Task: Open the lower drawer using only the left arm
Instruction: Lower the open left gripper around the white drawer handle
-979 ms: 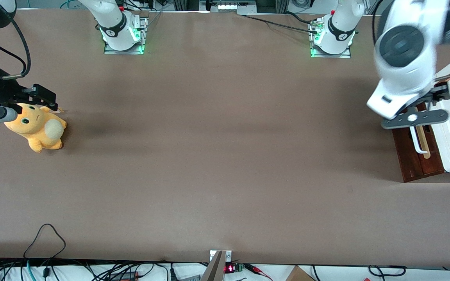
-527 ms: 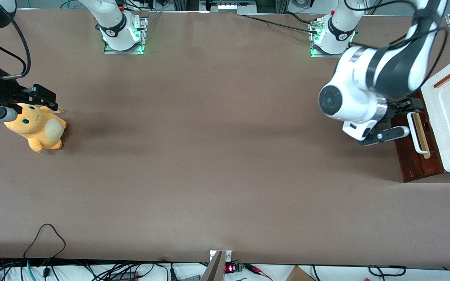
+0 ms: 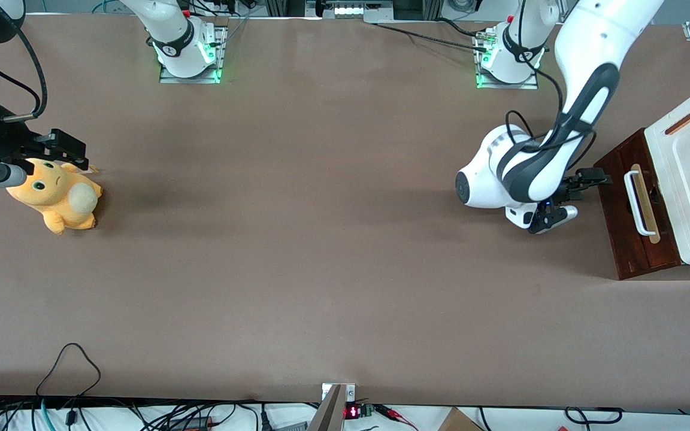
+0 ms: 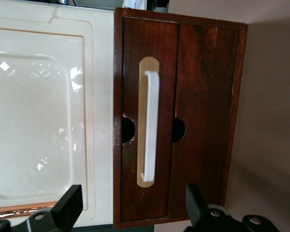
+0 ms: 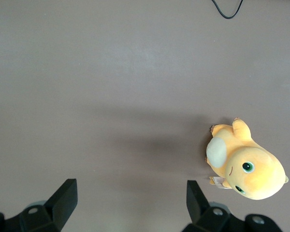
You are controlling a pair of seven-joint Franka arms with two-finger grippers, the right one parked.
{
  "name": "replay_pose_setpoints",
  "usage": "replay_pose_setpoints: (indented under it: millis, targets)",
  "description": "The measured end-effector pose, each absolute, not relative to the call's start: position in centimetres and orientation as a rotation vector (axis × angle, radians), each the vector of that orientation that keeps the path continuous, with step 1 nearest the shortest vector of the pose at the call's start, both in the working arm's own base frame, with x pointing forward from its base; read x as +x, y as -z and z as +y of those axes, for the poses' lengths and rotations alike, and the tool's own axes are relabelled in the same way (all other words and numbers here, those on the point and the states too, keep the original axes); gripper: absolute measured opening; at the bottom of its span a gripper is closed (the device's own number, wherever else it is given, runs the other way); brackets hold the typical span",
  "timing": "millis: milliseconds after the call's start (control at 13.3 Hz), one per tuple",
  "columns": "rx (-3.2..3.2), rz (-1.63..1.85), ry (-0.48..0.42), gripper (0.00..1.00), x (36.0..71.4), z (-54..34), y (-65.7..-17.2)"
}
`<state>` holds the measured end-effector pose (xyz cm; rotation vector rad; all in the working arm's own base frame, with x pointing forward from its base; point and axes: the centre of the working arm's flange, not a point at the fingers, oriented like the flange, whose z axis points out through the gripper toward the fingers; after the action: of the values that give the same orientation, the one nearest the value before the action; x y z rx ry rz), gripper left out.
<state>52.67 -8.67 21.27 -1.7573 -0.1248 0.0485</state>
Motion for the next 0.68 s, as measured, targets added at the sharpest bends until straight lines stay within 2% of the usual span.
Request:
replay_pose_setpoints:
  millis: [377, 678]
  targets:
    - [-1.630, -0.074, 0.017, 0.93, 51.9, -6.0, -16.9]
    - [-1.592, -0.090, 0.015, 0.90, 52.4, -2.5, -15.6]
